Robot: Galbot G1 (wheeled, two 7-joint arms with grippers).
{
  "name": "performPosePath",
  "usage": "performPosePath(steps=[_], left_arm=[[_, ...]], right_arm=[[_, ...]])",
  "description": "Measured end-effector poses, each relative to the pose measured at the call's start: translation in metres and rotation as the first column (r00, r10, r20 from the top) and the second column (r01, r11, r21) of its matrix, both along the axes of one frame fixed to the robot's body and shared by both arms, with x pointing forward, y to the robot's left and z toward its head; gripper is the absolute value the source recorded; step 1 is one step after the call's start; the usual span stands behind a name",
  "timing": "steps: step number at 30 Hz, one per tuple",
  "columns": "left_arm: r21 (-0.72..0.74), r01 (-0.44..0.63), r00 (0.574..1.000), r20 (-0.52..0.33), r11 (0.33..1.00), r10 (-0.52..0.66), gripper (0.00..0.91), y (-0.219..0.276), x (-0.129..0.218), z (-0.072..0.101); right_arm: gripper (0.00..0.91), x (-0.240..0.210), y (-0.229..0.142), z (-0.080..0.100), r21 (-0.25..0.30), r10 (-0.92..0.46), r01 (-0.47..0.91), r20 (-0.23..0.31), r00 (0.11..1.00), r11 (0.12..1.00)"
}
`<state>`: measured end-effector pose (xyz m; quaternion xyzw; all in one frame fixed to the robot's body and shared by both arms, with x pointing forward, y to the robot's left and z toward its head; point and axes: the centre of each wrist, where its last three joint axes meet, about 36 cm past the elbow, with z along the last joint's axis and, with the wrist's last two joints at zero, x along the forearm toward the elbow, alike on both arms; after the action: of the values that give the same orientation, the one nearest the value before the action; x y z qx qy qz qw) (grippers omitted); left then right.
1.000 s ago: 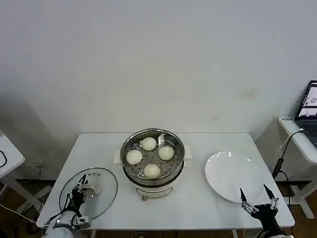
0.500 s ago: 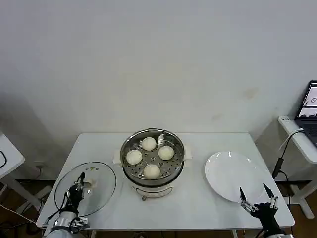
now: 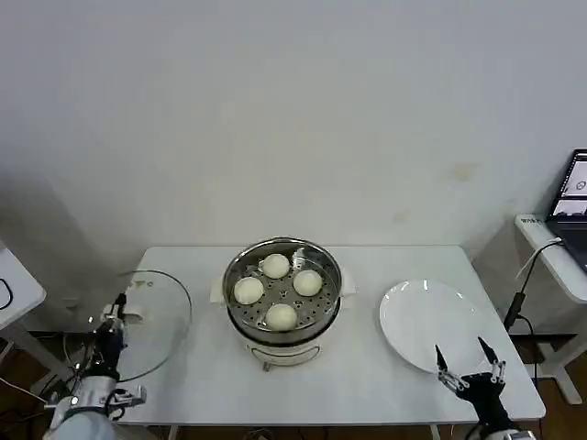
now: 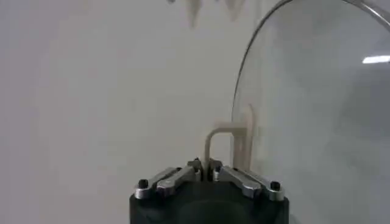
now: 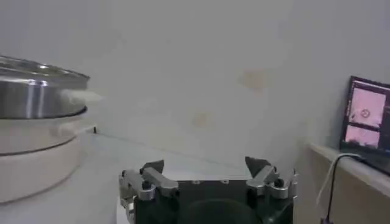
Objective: Take steamed baozi put them in steamer then cover it.
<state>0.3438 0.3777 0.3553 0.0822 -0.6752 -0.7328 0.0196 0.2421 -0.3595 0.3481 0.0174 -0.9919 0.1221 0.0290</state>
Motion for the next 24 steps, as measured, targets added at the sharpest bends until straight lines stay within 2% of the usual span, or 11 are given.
performPosePath(steps=[13,18,24], left_arm=[[-0.075,-0.058,0.998,0.034,0.996,0.060,0.000,-0.035,0.025,0.080],[-0.103,-0.050,0.998,0.029,0.993,0.053,0.000,-0.054,0.040,0.101],[-0.153,-0.034,0.999,0.023,0.988,0.038,0.000,-0.083,0.062,0.118]], right_arm=[[0.907,0.004,0.007,-0.005,-0.009,0.007,-0.007,-0.007,1.000,1.000],[0.907,0.006,0.015,-0.007,-0.012,0.011,-0.011,-0.012,1.000,1.000],[0.907,0.003,0.025,-0.012,-0.018,0.006,-0.006,-0.027,1.000,1.000]])
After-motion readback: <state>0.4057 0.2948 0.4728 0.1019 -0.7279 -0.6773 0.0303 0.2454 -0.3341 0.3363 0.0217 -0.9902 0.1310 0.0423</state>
